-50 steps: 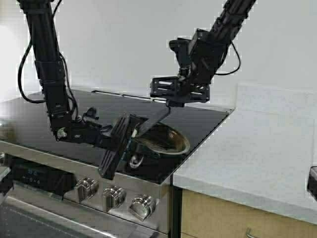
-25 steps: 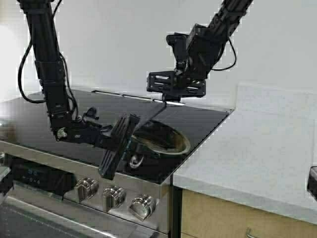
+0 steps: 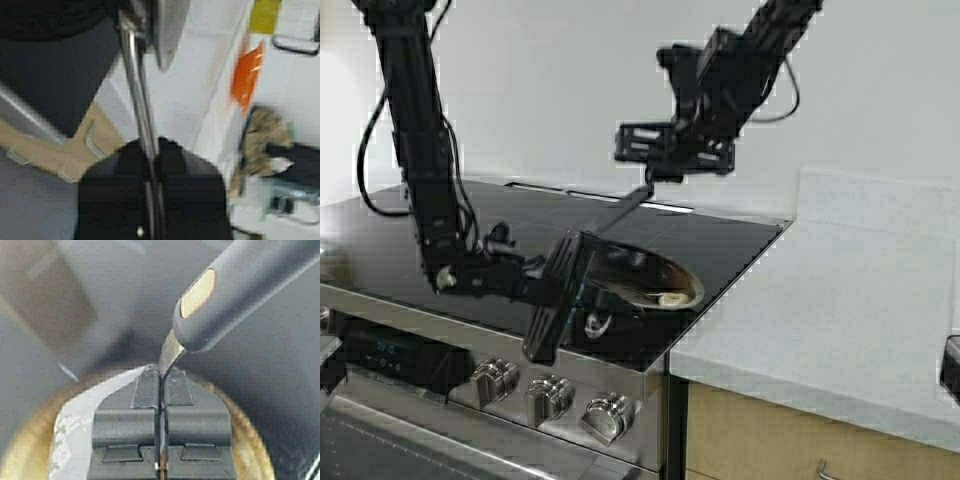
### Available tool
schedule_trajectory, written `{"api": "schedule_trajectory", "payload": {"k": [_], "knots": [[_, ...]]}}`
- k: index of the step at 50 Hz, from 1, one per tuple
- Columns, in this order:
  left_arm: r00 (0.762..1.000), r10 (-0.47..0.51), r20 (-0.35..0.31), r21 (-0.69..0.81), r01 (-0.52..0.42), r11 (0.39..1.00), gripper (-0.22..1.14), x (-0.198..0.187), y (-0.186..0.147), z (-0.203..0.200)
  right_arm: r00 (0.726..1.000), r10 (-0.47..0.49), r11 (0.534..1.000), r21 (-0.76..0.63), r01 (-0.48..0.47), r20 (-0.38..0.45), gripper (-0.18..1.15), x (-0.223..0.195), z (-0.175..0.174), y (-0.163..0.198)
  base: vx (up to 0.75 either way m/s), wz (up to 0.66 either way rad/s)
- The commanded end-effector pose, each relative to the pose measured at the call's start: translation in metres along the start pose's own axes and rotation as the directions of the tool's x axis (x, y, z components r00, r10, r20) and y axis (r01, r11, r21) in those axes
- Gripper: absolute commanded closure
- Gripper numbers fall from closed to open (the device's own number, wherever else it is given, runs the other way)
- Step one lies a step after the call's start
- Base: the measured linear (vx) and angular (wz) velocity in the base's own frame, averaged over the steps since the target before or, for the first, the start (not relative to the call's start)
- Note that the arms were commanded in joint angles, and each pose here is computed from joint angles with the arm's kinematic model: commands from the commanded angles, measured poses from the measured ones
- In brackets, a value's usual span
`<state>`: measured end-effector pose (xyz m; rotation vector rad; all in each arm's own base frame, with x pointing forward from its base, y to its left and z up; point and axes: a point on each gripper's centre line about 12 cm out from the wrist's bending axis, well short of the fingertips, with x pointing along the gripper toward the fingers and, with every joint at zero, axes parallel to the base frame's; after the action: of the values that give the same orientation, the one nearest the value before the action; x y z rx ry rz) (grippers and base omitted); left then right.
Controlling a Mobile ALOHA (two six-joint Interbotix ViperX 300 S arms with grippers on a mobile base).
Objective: Add oil to the pan and cook the shrimp and serve it
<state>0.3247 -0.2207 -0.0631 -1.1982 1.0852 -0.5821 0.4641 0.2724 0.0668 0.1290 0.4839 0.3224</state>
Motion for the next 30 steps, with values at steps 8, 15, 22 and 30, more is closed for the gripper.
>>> {"api": "schedule_trajectory", "payload": {"k": [8, 15, 22, 30], "knots": [[0.978, -0.196, 0.074, -0.075, 0.201, 0.977, 0.90, 0.009, -0.002, 0.012, 0.994, 0.020, 1.000, 0.014, -0.021, 0.111, 0.90, -0.048, 0.052, 0.007, 0.00, 0.00], [0.959, -0.260, 0.117, -0.113, 0.273, 0.955, 0.90, 0.012, 0.004, 0.020, 0.993, 0.009, 1.000, 0.023, -0.011, 0.114, 0.90, -0.066, 0.049, 0.001, 0.00, 0.00], [0.939, -0.312, 0.144, -0.126, 0.330, 0.936, 0.90, 0.011, 0.009, 0.034, 0.994, -0.010, 0.999, 0.043, 0.006, 0.106, 0.90, -0.079, 0.038, -0.007, 0.00, 0.00], [0.929, -0.352, 0.112, -0.158, 0.366, 0.917, 0.90, 0.009, 0.013, 0.040, 0.995, -0.033, 0.998, 0.063, 0.027, 0.099, 0.90, -0.092, 0.026, -0.015, 0.00, 0.00]]}}
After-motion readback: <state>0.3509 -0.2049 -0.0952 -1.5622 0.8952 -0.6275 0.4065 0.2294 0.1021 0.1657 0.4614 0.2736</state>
